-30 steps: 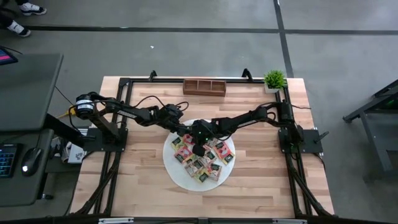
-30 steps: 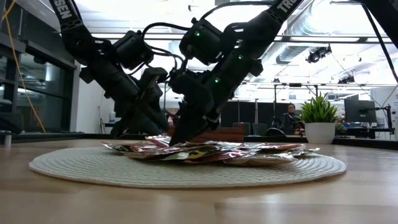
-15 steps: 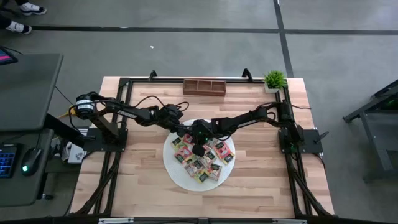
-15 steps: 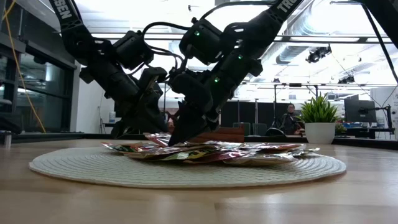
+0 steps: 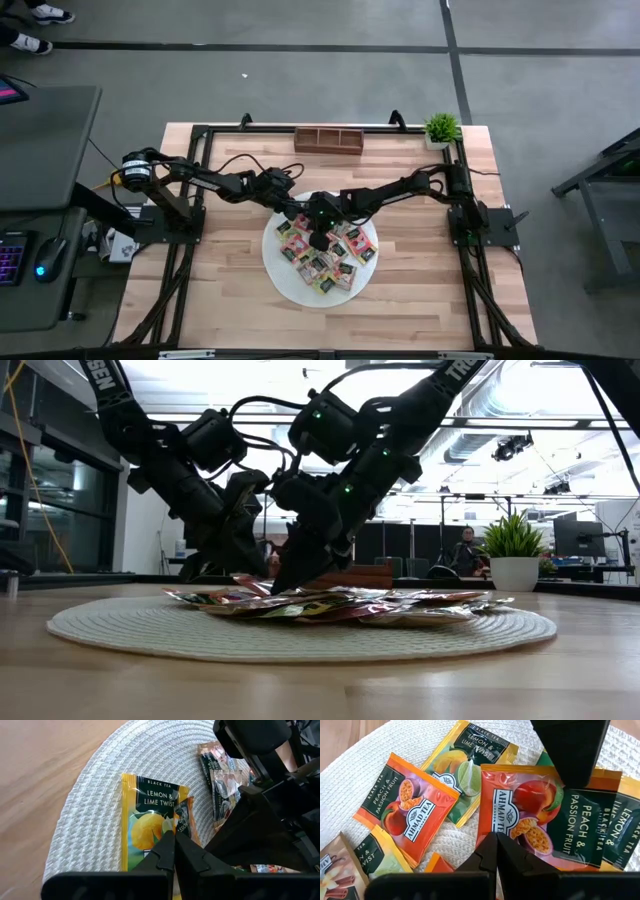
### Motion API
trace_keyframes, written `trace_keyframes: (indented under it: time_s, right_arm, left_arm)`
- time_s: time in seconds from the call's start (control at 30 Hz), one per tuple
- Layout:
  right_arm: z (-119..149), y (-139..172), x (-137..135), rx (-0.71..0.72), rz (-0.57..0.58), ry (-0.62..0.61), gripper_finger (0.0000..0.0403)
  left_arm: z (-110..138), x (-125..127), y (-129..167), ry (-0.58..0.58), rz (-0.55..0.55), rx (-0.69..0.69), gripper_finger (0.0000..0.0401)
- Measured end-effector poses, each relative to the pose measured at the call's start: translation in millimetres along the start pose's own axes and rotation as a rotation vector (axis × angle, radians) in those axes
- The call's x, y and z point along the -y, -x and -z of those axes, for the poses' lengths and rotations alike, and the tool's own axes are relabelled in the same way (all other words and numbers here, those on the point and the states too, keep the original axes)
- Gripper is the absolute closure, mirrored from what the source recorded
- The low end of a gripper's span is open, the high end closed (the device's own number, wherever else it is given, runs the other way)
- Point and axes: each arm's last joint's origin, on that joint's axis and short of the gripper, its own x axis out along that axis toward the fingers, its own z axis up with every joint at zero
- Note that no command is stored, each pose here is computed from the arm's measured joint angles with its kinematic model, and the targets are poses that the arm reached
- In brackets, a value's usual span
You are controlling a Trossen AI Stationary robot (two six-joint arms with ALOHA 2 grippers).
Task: Pick & Place Tea
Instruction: Put the orange tea bag into the left section of the wooden organizer
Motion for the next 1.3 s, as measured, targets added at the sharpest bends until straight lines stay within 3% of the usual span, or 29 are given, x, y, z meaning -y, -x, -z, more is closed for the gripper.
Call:
trace_keyframes:
  time_s: [0.23, 0.47, 0.73, 0.87, 1.13, 1.3]
  right_arm:
    - [-5, 10, -4, -0.003, -0.035, -0.021, 0.0403]
    - [-20, 47, -8, 0.018, -0.015, -0.022, 0.0403]
    - [-27, 108, -7, -0.035, 0.088, -0.038, 0.0403]
    - [-28, 125, -7, -0.039, 0.092, -0.043, 0.0403]
    - [-31, 122, -9, 0.012, 0.04, -0.063, 0.0403]
    - [-4, 107, 1, 0.098, -0.052, -0.176, 0.0403]
  left_arm:
    - [0, 0, 0, -0.026, -0.006, 0.01, 0.0401]
    - [-4, 3, 0, -0.09, 0.019, 0.05, 0.0401]
    - [-23, 15, 9, -0.299, 0.106, 0.257, 0.0401]
    - [-41, 11, 22, -0.36, 0.085, 0.376, 0.0401]
    - [-88, -13, 67, -0.464, 0.052, 0.625, 0.0401]
    - [-109, -36, 88, -0.483, 0.076, 0.725, 0.0401]
